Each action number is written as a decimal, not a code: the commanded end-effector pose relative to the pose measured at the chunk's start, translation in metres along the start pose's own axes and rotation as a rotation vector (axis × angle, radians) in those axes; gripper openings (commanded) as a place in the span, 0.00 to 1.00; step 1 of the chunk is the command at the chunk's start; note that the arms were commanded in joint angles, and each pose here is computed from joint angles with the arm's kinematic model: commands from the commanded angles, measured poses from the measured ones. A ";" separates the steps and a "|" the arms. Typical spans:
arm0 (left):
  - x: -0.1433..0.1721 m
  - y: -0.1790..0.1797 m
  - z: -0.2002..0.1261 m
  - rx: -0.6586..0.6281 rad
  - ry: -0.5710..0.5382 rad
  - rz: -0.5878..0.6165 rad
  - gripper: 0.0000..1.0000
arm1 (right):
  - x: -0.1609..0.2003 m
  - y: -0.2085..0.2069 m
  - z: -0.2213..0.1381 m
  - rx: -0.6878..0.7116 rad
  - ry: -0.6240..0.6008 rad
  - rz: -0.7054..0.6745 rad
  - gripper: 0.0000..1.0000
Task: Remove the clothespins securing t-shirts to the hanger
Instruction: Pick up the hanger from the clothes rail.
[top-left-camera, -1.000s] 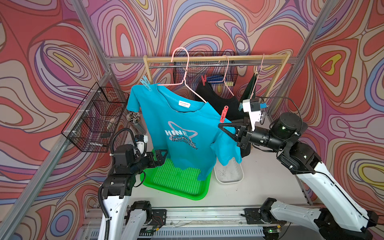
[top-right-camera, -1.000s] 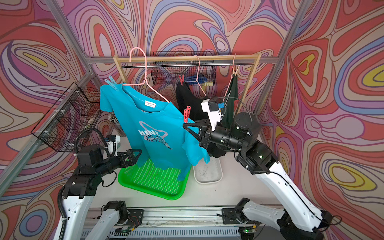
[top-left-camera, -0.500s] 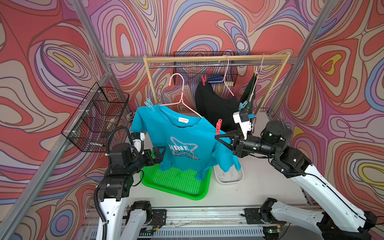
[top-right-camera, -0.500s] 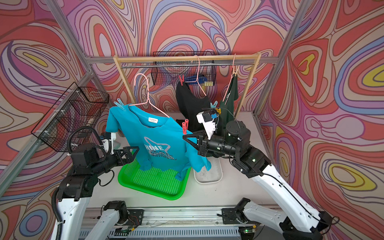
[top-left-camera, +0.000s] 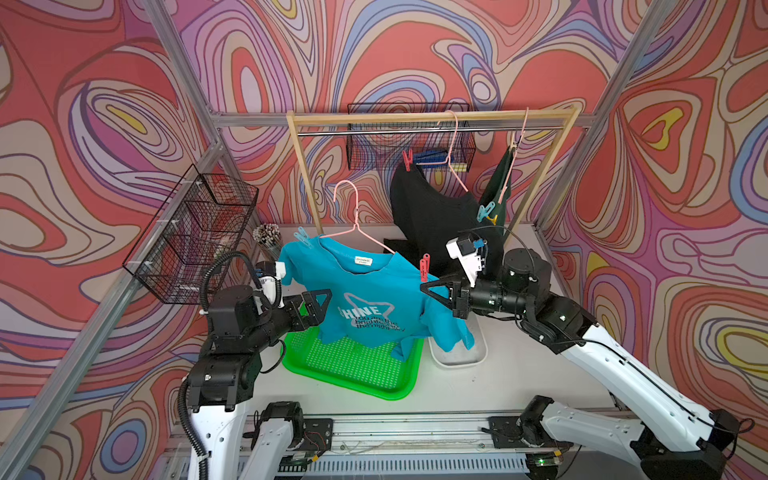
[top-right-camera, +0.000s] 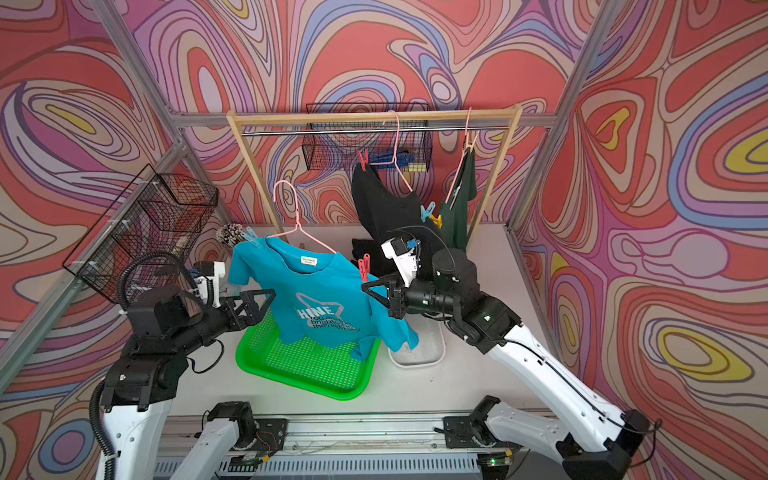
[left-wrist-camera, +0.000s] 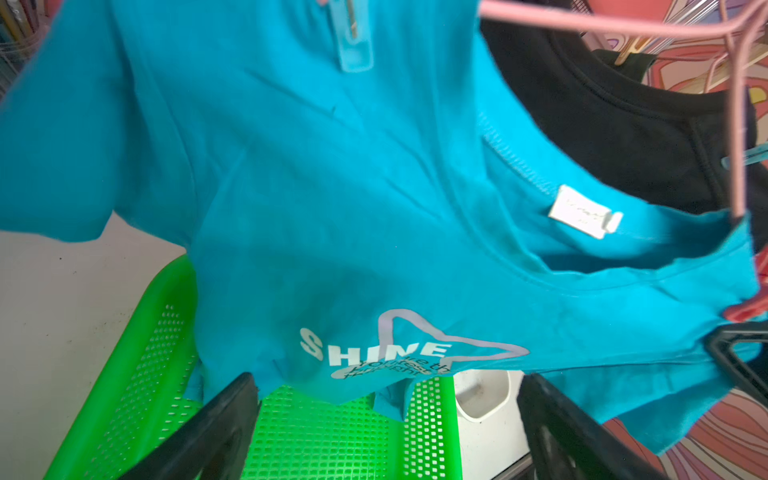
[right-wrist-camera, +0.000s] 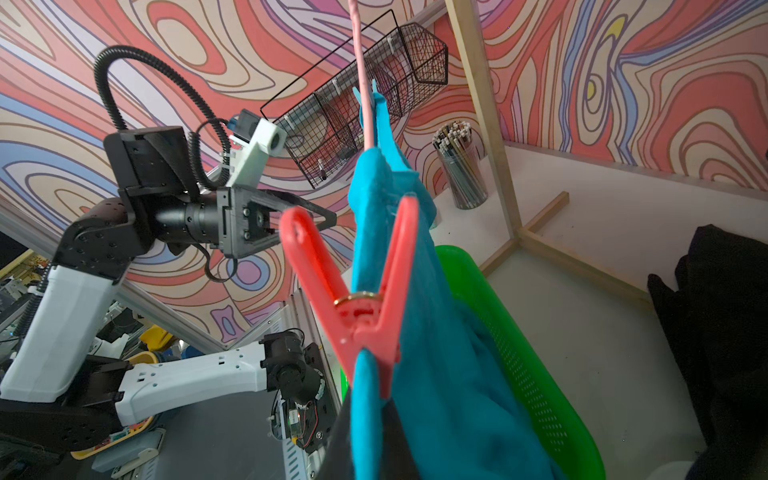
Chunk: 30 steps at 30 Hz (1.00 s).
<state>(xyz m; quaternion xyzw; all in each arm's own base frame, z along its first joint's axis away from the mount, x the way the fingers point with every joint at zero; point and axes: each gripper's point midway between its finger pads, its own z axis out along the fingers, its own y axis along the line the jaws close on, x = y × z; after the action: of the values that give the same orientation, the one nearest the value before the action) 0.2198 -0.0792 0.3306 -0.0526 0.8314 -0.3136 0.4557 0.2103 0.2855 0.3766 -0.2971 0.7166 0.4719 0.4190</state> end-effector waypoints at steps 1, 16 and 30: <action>-0.003 -0.011 -0.003 0.036 0.017 -0.020 1.00 | -0.001 0.005 0.006 -0.035 -0.017 -0.033 0.00; -0.042 -0.039 0.000 0.143 -0.039 -0.016 0.94 | 0.050 0.009 0.052 -0.041 0.131 -0.042 0.00; -0.052 -0.033 0.017 0.143 -0.043 -0.008 0.83 | 0.061 0.008 0.060 -0.055 0.151 -0.046 0.00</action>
<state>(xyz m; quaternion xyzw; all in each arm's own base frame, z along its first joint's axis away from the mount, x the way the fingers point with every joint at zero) 0.2502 -0.0928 0.3755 -0.0381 0.8031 -0.3695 0.4659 0.1949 0.3375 0.3036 -0.3469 0.7474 0.4497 0.3446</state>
